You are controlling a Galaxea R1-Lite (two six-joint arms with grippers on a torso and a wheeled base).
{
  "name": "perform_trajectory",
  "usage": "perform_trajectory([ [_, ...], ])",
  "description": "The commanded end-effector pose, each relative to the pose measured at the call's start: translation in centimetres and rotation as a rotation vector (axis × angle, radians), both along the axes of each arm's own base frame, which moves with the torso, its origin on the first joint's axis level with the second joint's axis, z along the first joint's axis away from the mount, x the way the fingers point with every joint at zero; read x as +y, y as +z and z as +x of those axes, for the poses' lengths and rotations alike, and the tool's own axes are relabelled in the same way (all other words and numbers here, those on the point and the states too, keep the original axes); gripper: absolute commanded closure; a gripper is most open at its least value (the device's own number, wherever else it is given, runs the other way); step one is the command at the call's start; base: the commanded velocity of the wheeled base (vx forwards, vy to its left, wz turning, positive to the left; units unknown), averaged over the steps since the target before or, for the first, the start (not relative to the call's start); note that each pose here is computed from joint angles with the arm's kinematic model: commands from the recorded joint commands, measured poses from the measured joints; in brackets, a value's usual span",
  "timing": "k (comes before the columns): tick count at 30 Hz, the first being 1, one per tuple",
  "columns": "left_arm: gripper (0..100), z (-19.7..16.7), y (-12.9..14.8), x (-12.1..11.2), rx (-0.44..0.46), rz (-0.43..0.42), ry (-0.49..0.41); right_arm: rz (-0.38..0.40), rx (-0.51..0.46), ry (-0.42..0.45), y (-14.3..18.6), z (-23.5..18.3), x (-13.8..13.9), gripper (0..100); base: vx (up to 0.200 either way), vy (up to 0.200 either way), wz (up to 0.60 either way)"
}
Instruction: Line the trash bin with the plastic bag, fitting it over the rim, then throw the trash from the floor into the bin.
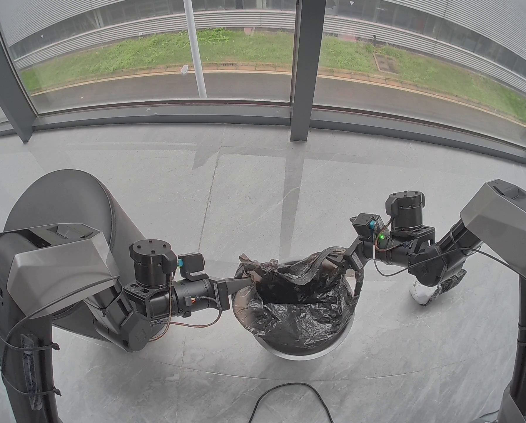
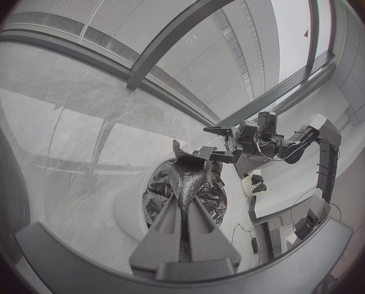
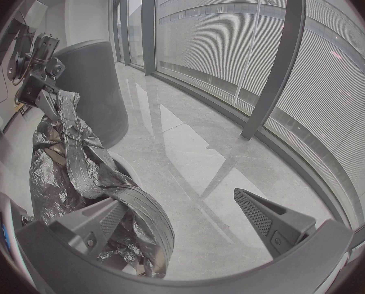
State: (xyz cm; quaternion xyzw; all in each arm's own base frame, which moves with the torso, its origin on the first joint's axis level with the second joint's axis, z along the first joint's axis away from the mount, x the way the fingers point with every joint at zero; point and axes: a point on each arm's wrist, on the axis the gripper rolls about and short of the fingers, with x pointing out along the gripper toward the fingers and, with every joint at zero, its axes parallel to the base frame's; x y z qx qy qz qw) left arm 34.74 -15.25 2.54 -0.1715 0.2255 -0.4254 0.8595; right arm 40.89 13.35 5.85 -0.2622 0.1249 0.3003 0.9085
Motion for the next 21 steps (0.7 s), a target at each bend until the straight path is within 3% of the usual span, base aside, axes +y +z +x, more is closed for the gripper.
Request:
perform_trajectory([
  [1,100,0.1,-1.1,0.2,0.028,0.011,0.008,0.012,0.004,0.002,-0.7,0.3,-0.2,0,0.000,0.000,0.00],
  [10,100,0.5,-1.7,0.8,0.035,0.023,0.035,0.018,-0.005,0.000,-0.4,0.4,-0.3,0,0.000,0.000,0.00],
  [11,0,0.6,-1.8,0.8,0.034,0.025,0.042,0.017,-0.002,0.000,-0.5,0.3,-0.3,0,0.000,0.000,0.00],
  [16,0,0.9,-2.5,0.7,0.036,0.035,0.068,0.020,-0.007,-0.002,-0.4,0.4,-0.3,0,0.000,0.000,0.00],
  [21,0,1.5,-3.6,0.5,0.029,0.039,0.084,0.088,0.004,-0.049,-0.5,0.7,-0.2,0,0.000,0.000,0.00],
])
